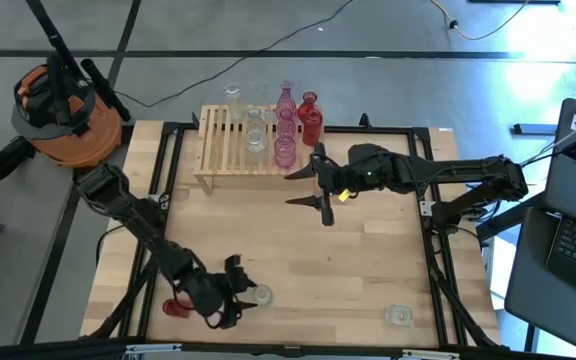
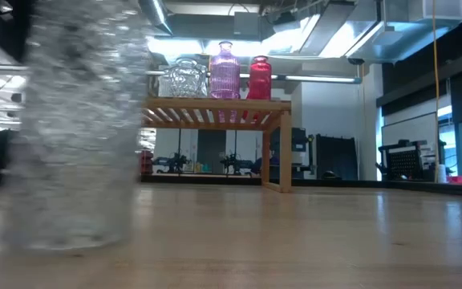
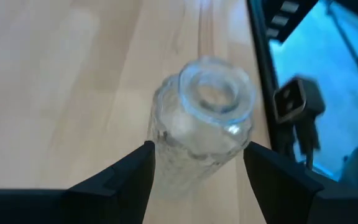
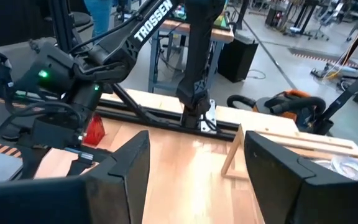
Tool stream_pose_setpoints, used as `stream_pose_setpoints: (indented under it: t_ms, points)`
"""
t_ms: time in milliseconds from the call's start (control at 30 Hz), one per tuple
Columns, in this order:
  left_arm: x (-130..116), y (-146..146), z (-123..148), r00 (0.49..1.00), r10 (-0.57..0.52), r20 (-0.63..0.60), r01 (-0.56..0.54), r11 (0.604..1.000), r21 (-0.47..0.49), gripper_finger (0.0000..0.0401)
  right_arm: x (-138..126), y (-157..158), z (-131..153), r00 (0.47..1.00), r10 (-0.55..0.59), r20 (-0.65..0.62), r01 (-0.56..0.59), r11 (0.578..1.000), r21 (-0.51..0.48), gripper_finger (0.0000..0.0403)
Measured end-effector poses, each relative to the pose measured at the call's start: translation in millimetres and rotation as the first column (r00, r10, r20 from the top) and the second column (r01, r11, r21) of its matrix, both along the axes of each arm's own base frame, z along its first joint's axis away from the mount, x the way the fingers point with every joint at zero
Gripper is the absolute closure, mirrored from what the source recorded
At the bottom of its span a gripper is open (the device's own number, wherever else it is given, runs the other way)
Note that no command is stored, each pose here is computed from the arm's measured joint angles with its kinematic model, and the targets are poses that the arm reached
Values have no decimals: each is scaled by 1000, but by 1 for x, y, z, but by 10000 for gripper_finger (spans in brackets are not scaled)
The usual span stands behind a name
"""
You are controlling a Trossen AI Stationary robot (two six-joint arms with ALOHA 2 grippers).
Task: Sort vases onto shelf
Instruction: Put the transparent vase on the shelf aligned with the other transparent vase on the left
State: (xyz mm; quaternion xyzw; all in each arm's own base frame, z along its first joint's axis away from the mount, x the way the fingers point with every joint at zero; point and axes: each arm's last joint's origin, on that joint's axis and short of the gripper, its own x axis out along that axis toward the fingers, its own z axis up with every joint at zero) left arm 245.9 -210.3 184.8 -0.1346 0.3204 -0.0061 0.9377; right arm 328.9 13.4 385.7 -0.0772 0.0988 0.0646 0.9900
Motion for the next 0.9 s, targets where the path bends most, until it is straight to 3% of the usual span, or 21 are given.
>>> stream_pose_setpoints:
  t_ms: [467, 900]
  points:
    - [39, 30, 15, 989, -41, 140, 50, 997, -66, 162, -2, 15, -6, 998, 20, -59, -21, 1000, -10, 192]
    - [38, 29, 15, 975, -167, 148, 155, 984, 89, 162, -4, 22, -8, 996, 27, -84, -28, 999, -17, 192]
